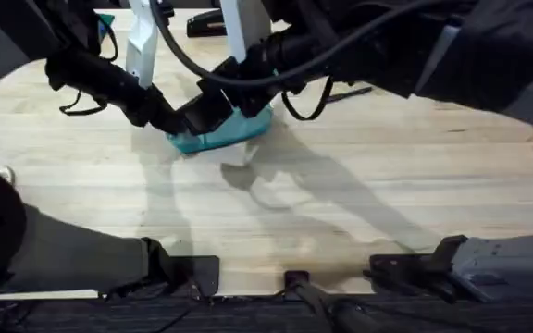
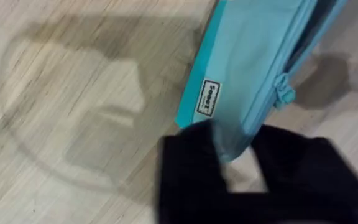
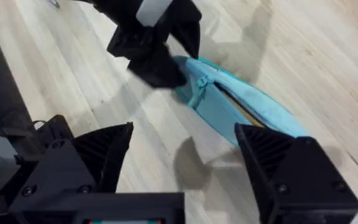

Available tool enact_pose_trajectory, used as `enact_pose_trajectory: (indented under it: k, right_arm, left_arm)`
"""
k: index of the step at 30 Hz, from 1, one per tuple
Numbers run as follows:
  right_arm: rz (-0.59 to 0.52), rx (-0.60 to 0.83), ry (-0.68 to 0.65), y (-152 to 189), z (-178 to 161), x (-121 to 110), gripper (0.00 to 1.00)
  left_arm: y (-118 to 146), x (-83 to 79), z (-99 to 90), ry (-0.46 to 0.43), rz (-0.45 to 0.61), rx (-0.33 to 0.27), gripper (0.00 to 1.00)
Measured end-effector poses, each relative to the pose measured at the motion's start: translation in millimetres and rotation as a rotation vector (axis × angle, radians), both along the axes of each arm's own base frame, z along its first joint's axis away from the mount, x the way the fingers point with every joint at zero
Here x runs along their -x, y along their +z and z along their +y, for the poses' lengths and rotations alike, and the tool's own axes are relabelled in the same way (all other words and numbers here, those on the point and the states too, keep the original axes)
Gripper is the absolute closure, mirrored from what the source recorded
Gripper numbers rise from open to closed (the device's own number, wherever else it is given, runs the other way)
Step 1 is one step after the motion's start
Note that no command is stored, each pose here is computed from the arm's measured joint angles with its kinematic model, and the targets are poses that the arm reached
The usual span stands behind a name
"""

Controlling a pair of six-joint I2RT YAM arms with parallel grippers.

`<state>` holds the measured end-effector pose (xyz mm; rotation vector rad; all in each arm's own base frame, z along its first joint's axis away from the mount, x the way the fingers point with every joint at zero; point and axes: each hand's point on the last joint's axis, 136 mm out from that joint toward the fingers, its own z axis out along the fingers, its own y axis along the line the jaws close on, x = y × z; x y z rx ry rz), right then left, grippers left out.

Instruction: Unzip the bag, pick up the pens from the table one at a time and place them inside, then zip the bag closed.

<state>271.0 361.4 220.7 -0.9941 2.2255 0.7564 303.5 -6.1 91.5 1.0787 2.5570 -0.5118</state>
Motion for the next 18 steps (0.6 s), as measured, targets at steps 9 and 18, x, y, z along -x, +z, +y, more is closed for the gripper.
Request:
enact_pose_trajectory:
  k: [9, 18]
  right_arm:
    - [0.02, 0.025, -0.008, -6, -7, 0, 0.004]
    - [0.033, 0.035, -0.032, -8, -16, -7, 0.004]
  left_arm:
    - [0, -0.1, -0.9, 0.005, 0.002, 0.005, 0.008]
    - [0, 0.2, 0.5, 0.006, 0.005, -0.004, 0.008]
